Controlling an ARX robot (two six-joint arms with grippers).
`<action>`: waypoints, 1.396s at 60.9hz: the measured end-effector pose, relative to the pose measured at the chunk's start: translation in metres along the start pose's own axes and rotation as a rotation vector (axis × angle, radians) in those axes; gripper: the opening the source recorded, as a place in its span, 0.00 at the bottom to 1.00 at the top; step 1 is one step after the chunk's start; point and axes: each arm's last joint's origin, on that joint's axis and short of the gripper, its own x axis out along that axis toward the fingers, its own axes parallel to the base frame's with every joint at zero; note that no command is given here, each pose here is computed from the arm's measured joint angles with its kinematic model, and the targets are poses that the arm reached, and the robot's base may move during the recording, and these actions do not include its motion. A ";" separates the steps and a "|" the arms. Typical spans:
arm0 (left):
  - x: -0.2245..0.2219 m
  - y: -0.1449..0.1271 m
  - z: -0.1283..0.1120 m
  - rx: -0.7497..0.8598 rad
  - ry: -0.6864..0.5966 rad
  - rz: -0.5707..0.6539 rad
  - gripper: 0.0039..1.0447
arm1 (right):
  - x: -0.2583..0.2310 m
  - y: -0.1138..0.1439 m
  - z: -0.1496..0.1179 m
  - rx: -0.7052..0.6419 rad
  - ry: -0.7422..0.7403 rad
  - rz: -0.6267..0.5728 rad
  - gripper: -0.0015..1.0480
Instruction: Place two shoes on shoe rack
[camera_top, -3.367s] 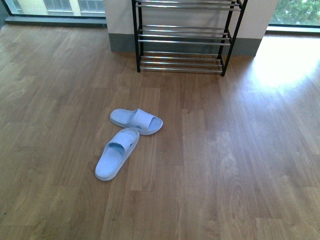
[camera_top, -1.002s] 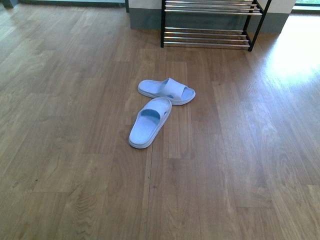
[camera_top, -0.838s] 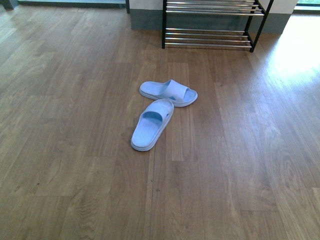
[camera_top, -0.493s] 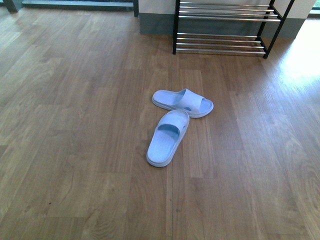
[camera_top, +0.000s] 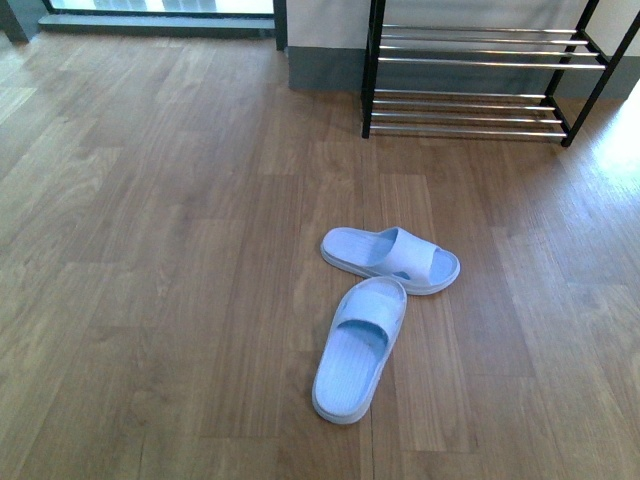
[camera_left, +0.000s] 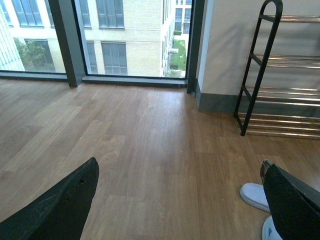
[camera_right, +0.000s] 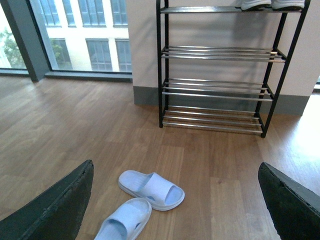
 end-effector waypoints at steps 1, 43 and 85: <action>0.000 0.000 0.000 0.000 0.000 -0.001 0.91 | 0.000 0.000 0.000 0.000 0.000 0.000 0.91; 0.000 0.000 0.000 0.000 0.000 0.001 0.91 | 0.000 0.000 0.000 -0.003 0.004 -0.008 0.91; 0.000 0.000 0.000 0.000 0.000 0.001 0.91 | 0.152 0.023 -0.205 -0.123 1.024 0.102 0.91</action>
